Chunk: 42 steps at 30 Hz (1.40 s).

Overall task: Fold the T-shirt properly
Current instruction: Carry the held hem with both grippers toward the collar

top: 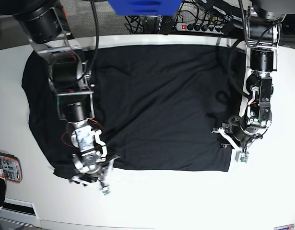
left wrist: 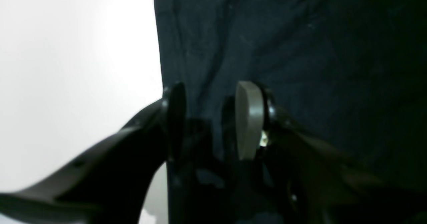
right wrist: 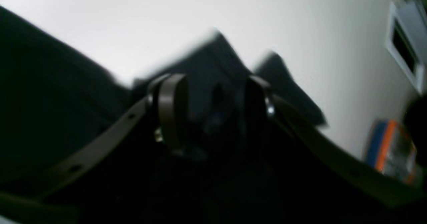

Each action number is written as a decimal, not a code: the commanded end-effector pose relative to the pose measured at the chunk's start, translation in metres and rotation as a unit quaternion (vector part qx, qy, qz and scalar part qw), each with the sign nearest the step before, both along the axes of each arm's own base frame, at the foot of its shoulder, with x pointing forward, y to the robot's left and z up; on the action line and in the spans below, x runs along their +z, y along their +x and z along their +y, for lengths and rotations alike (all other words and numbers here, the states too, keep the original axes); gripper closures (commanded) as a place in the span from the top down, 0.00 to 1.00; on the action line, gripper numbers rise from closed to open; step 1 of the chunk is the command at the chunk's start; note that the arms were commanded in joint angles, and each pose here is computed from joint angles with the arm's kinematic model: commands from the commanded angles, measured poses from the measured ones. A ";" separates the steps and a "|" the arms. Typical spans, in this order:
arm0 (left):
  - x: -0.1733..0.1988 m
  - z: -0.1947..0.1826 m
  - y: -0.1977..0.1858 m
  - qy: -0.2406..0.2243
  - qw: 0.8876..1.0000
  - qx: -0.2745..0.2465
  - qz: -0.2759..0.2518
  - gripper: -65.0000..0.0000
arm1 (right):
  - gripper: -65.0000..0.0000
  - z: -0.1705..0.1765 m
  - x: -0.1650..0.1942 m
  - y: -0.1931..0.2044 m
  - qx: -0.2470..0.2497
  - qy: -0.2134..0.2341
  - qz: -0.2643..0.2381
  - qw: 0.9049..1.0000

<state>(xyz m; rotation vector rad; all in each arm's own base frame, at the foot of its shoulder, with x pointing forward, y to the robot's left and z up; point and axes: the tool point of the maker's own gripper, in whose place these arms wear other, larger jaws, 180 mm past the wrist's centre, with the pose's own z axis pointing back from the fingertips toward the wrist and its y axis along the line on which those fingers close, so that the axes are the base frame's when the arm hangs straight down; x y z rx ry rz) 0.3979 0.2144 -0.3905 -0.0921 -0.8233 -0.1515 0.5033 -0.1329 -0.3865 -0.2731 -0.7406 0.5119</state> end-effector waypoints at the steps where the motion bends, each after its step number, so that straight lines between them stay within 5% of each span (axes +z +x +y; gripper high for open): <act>1: 0.020 0.005 0.014 0.001 1.000 0.001 -0.031 0.33 | 0.40 -0.001 0.028 0.019 -0.003 -0.002 -0.036 0.999; 11: 0.019 0.005 0.013 0.002 1.000 0.000 -0.030 0.32 | 0.40 -0.005 0.039 0.030 -0.025 0.001 -0.088 0.996; 24: 0.019 0.005 0.012 0.002 1.000 0.000 -0.029 0.32 | 0.40 -0.007 -0.022 0.005 -0.027 0.006 -0.041 0.999; 42: 0.021 0.005 0.014 0.002 0.999 0.000 -0.032 0.32 | 0.40 -0.028 -0.017 0.007 -0.040 -0.007 -0.047 0.998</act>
